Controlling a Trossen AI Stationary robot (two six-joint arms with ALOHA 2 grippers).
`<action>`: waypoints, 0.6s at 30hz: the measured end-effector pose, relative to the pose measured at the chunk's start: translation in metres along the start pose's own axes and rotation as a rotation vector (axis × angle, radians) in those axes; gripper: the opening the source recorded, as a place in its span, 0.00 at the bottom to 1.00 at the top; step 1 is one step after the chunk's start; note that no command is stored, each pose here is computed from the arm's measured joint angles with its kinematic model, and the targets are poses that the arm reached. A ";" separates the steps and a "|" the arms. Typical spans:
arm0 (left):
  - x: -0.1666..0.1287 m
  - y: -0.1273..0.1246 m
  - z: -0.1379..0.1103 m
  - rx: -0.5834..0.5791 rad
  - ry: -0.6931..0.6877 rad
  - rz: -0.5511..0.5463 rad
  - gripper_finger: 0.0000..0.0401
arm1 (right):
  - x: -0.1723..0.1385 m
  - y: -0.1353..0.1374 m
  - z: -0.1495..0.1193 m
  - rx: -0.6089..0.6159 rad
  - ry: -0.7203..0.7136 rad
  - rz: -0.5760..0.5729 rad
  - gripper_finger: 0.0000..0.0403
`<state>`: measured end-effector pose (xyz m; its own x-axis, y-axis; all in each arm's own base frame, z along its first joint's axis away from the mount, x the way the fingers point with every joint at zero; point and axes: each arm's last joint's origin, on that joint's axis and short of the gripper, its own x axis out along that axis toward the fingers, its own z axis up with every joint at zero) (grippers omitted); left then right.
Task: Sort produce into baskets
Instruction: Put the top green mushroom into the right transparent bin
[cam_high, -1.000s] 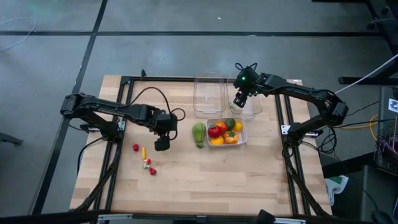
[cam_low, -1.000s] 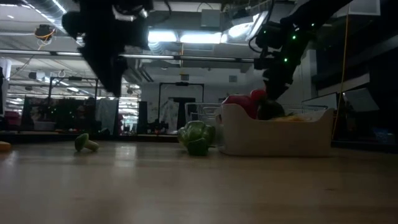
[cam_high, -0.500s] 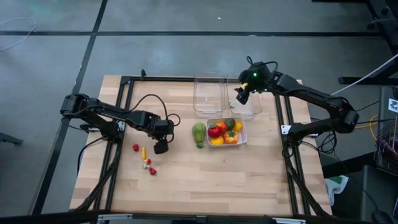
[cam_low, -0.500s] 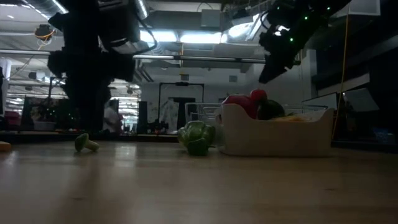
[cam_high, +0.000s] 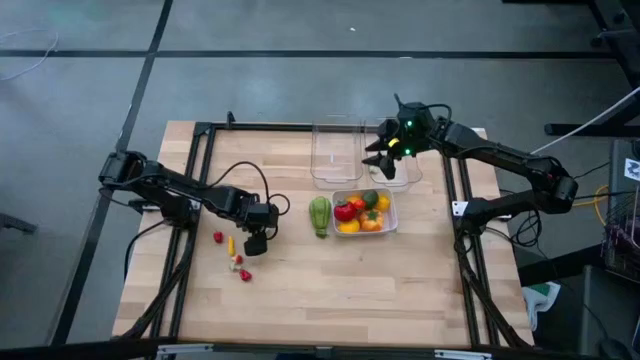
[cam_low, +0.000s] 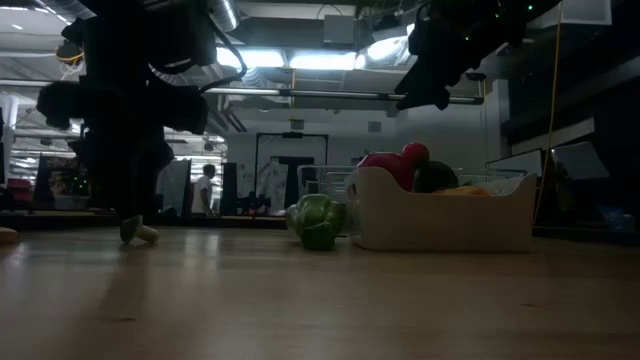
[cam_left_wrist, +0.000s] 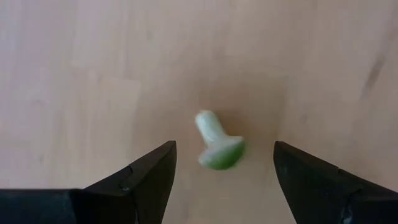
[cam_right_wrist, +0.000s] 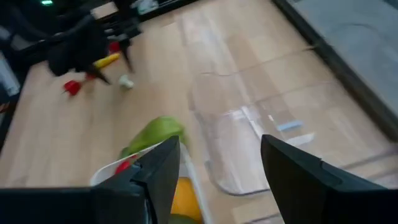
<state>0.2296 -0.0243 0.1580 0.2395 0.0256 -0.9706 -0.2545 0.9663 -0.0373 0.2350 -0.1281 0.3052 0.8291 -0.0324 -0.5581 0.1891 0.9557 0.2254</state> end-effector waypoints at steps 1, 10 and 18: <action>0.002 0.000 0.000 0.002 0.003 0.007 0.65 | 0.002 0.004 0.000 -0.009 0.004 0.013 0.55; 0.014 -0.002 0.002 0.004 0.036 0.021 0.65 | 0.014 0.041 -0.002 -0.100 0.033 0.109 0.55; 0.017 -0.002 0.002 0.004 0.044 0.029 0.59 | 0.019 0.062 -0.001 -0.165 0.013 0.059 0.55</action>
<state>0.2357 -0.0250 0.1416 0.1907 0.0422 -0.9807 -0.2567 0.9665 -0.0083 0.2620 -0.0691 0.3071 0.8291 0.0275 -0.5585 0.0507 0.9910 0.1240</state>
